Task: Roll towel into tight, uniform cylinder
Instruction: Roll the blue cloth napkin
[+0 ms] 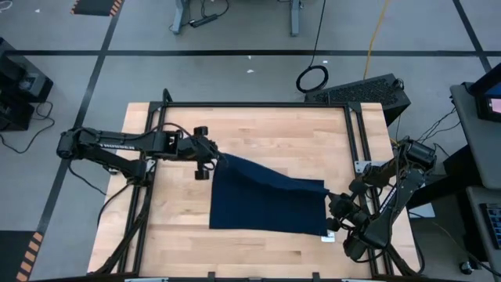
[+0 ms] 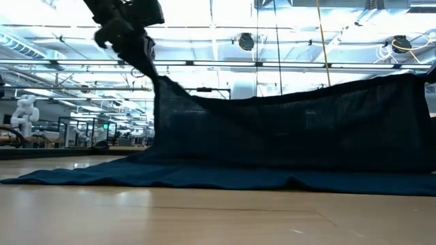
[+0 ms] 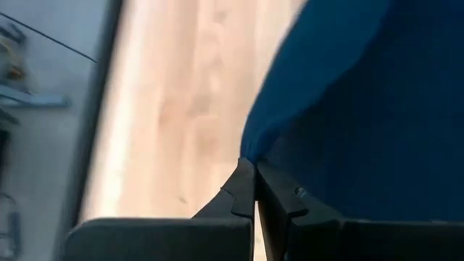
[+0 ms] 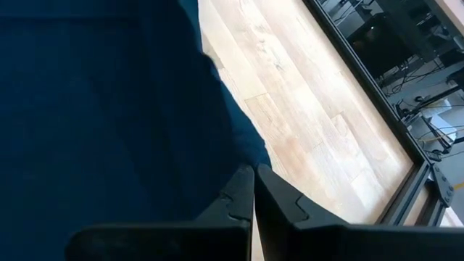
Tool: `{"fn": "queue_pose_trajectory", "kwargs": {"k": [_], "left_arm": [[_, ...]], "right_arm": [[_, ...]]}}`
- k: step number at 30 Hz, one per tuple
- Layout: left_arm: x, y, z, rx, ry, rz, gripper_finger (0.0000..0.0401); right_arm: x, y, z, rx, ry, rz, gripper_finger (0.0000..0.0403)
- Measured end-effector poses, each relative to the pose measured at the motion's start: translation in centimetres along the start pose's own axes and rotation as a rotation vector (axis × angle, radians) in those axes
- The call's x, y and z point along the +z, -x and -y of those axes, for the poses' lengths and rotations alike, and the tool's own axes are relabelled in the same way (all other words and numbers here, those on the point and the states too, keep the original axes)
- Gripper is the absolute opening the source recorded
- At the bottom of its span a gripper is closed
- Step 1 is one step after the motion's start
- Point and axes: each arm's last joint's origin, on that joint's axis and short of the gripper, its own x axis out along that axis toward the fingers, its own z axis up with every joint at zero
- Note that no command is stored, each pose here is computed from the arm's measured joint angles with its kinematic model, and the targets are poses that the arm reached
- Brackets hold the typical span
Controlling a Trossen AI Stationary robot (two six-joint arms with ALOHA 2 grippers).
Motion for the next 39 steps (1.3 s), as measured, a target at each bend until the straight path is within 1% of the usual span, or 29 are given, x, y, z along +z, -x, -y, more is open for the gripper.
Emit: {"fn": "queue_pose_trajectory", "kwargs": {"k": [5,8,14,16,20,22,29,34,39], "left_arm": [[-0.5,0.3,1.3,-0.063,0.023,-0.053,0.0004],[-0.6,0.7,2.3,-0.109,0.013,-0.066,0.0004],[-0.7,2.1,3.6,-0.142,0.034,-0.031,0.0004],[-0.8,2.8,3.5,-0.069,0.049,-0.007,0.0004],[-0.9,3.6,2.5,0.175,0.080,0.020,0.0004],[-1.0,3.7,2.1,0.246,0.093,0.023,0.0004],[-1.1,3.3,1.2,0.325,0.184,0.002,0.0004],[-1.4,3.3,1.1,0.338,0.195,-0.019,0.0004],[-1.5,3.3,1.1,0.341,0.213,-0.021,0.0004]], "right_arm": [[0.0,0.0,0.0,0.000,0.001,0.000,0.0000],[0.0,0.0,0.0,0.000,0.001,0.000,0.0000],[0.1,0.0,0.1,-0.002,0.004,0.034,0.0000],[0.4,0.1,0.5,-0.008,0.000,0.062,0.0000],[1.3,-0.1,1.1,-0.013,-0.031,0.113,0.0000],[1.9,-0.4,1.5,-0.021,-0.045,0.133,0.0000],[4.1,-2.8,1.9,-0.118,-0.093,0.137,0.0000],[5.7,-4.6,2.5,-0.207,-0.022,0.147,0.0000],[6.9,-6.3,3.2,-0.281,0.056,0.090,0.0000]]}}
